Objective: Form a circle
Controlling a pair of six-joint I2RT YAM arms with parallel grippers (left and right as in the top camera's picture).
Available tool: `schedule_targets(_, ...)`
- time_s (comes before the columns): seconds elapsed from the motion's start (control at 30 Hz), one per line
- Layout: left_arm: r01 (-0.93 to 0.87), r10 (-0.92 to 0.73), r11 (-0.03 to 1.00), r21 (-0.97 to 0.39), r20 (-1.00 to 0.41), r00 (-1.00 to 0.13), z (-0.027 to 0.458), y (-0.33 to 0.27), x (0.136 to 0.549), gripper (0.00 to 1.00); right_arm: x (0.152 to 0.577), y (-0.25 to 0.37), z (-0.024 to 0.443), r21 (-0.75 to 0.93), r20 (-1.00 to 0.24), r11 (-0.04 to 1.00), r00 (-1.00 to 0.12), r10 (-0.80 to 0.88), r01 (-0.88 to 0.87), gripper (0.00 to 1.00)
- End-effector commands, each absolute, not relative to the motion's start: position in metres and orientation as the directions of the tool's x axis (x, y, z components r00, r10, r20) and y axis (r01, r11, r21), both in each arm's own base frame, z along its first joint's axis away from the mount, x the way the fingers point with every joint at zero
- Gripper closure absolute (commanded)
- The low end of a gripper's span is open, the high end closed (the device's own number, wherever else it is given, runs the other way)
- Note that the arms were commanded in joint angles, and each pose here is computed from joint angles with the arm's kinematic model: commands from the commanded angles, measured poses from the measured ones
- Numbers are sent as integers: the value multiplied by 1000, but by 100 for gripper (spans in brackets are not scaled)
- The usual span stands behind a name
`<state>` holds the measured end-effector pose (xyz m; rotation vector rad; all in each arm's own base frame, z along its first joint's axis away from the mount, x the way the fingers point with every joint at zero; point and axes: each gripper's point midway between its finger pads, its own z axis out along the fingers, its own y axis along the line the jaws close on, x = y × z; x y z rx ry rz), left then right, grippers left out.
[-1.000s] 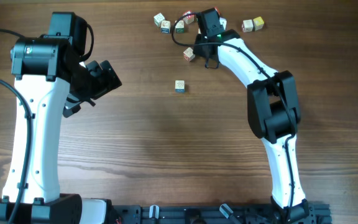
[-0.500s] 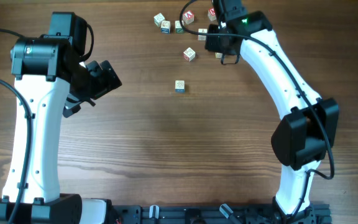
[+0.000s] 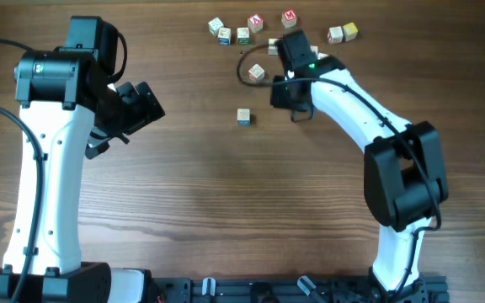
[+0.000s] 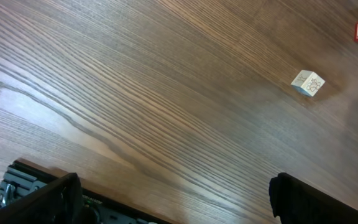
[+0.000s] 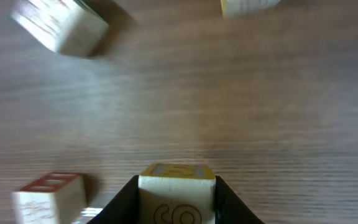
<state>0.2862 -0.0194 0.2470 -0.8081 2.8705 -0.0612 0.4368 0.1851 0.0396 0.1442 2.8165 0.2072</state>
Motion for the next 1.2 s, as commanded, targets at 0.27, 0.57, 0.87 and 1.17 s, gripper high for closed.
schedule_targets(0.27, -522, -530, 848, -90, -141, -836, 248, -20, 285, 0, 420, 215, 18, 260, -248, 965, -963, 104, 37, 74)
schedule_targets(0.57, -522, -530, 848, -90, -141, -836, 248, -20, 285, 0, 413, 231, 19, 261, -252, 965, -965, 68, 0, 74)
schedule_targets(0.87, -522, -530, 848, -89, -141, -836, 248, -20, 285, 0, 414, 235, 15, 261, -256, 964, -960, 110, 41, 70)
schedule_targets(1.17, -522, -530, 848, -90, -141, -836, 248, -20, 285, 0, 416, 230, 14, 238, -267, 970, -957, 114, 49, 59)
